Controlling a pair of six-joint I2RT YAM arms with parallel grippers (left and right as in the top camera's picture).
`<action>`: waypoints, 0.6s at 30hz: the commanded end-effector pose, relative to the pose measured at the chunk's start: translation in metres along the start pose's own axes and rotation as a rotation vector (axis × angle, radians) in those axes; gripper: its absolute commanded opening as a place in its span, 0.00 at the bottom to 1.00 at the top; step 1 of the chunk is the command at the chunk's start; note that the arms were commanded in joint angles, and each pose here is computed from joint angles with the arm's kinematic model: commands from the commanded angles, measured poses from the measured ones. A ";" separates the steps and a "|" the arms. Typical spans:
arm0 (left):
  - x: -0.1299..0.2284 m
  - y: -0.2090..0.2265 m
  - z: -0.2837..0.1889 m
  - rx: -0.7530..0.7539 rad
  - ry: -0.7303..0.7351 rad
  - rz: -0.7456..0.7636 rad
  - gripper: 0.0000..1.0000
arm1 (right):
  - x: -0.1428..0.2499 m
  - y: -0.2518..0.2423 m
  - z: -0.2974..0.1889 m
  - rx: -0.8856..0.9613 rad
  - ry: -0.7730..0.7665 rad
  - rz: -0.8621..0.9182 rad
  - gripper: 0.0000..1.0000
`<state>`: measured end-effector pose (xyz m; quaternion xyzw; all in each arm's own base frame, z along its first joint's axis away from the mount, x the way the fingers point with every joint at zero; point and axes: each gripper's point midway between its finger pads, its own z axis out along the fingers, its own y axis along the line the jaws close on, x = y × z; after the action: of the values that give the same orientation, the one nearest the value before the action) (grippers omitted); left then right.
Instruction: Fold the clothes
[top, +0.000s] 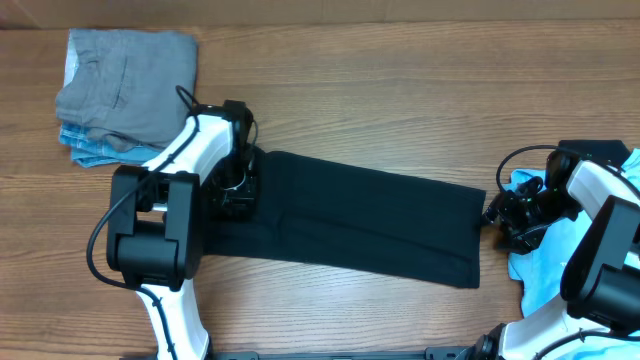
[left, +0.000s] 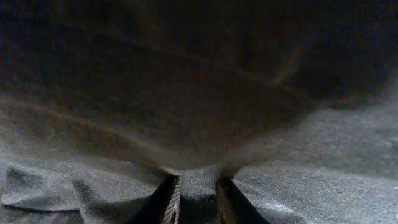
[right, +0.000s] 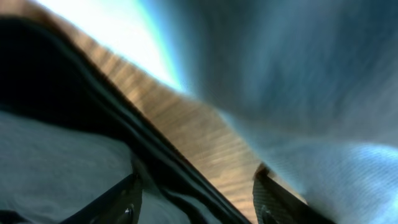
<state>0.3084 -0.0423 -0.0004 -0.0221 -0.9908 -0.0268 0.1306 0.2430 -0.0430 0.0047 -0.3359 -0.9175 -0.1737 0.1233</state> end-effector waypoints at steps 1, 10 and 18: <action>0.004 0.017 0.006 -0.015 0.015 -0.045 0.23 | 0.009 0.005 0.009 -0.050 0.012 -0.015 0.50; 0.004 0.017 0.006 -0.001 0.016 -0.049 0.22 | 0.042 0.032 0.039 -0.222 0.097 -0.145 0.49; 0.005 0.017 0.006 -0.001 0.020 -0.044 0.22 | 0.032 0.026 0.033 -0.153 0.069 -0.125 0.09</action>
<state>0.3086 -0.0324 -0.0004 -0.0036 -0.9909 -0.0202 0.1328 0.2357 0.0209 0.0002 -0.2751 -0.9068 -0.3000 0.1100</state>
